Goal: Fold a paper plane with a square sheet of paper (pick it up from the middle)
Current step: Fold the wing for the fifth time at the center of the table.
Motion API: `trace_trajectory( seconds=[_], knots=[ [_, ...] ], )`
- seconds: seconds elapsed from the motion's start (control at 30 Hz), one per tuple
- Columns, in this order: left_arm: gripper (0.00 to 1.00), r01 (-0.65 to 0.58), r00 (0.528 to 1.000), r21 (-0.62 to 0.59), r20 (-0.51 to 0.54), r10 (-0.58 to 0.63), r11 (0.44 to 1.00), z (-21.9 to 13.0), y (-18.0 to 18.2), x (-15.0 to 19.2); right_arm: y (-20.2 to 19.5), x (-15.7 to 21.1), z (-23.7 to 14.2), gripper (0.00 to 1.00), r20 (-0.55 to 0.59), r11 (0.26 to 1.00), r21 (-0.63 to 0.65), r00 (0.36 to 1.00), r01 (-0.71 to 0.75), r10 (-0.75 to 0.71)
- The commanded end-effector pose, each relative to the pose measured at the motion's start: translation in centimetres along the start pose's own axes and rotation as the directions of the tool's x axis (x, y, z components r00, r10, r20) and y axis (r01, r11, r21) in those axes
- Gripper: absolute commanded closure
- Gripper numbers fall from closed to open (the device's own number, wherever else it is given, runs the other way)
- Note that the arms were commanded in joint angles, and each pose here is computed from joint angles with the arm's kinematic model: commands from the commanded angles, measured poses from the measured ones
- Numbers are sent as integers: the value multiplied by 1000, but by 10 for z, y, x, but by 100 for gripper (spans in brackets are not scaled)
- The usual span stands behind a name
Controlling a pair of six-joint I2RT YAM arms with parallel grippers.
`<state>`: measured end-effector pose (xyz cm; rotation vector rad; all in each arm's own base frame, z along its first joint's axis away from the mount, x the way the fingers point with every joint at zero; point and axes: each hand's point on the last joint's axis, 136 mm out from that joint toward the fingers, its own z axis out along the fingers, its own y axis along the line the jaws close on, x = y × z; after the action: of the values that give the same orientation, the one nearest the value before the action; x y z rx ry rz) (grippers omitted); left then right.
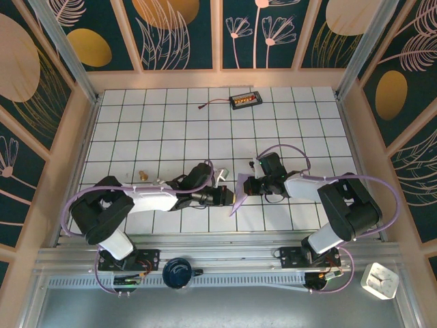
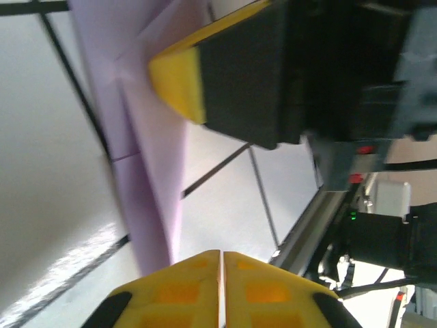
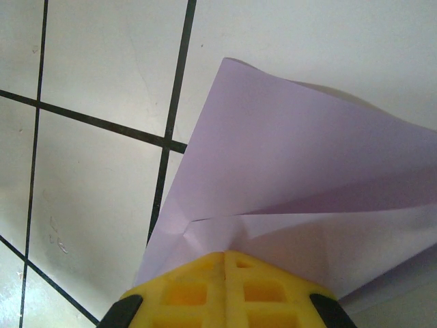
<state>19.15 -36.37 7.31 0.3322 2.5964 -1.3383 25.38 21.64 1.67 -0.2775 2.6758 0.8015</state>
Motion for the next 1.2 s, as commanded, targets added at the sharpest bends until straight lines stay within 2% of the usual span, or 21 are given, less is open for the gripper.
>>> trace_trajectory(
  seconds=[0.0, 0.2, 0.47, 0.87, 1.17],
  knots=[
    [96, -64, 998, 46, -18, 65, 997, 7, -24, 1, -25, 23, 6, 98, -63, 996, 85, 997, -30, 36],
    [100, -77, 996, 13, -54, 77, 997, 23, -16, 4, -26, 23, 7, 98, -65, 996, 86, 997, -31, 37],
    [100, -34, 995, -59, -99, 28, 998, 40, 19, 18, -25, 23, 7, 99, -63, 996, 84, 997, -30, 35],
    [100, -2, 993, -80, -118, -7, 997, 40, 37, 34, -26, 24, 7, 99, -67, 996, 86, 997, -30, 36],
    [100, 17, 989, -46, -147, -23, 999, 42, 36, 41, -26, 24, 7, 99, -68, 996, 89, 997, -31, 38]
  ],
)
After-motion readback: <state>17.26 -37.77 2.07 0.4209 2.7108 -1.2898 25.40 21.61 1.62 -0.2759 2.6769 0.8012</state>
